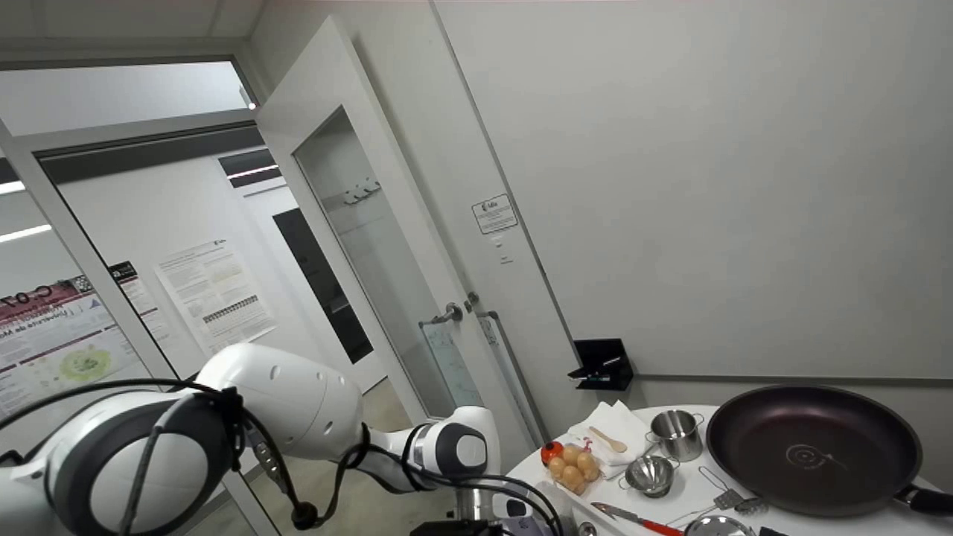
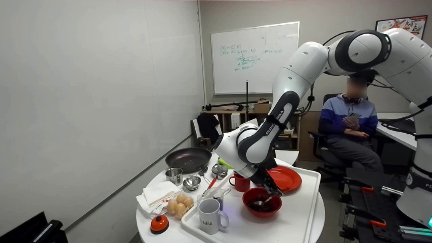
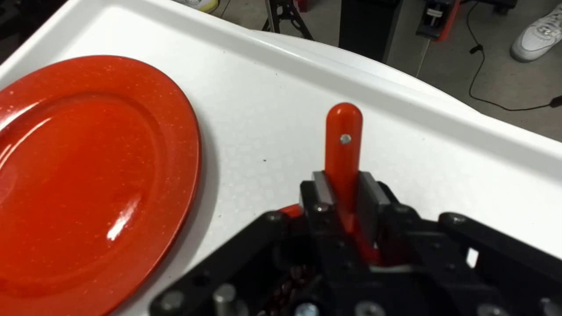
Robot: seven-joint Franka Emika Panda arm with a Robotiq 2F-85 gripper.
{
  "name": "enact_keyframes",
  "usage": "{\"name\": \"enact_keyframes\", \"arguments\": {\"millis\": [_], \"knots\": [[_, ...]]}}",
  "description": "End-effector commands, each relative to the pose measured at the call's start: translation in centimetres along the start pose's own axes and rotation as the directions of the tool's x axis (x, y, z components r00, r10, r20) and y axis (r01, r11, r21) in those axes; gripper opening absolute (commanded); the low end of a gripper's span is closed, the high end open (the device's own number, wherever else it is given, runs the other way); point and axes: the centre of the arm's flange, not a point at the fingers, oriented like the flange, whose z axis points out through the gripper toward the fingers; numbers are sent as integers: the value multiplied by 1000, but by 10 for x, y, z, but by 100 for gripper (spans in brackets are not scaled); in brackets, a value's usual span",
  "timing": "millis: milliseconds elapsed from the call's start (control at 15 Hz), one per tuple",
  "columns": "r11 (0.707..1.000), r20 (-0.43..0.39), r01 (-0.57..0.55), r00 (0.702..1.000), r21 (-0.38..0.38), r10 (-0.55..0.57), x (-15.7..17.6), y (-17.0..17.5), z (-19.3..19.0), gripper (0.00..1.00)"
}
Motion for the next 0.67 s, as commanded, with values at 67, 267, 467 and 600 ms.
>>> {"name": "enact_keyframes", "arguments": {"millis": [67, 267, 467, 600], "knots": [[999, -71, -32, 997, 3, 32, -47, -11, -2, 5], [995, -86, -93, 992, -26, 91, -61, -14, 1, 5], [963, -80, -241, 969, -118, 232, -68, -17, 8, 5], [934, -82, -312, 950, -174, 302, -71, -20, 12, 5]]}}
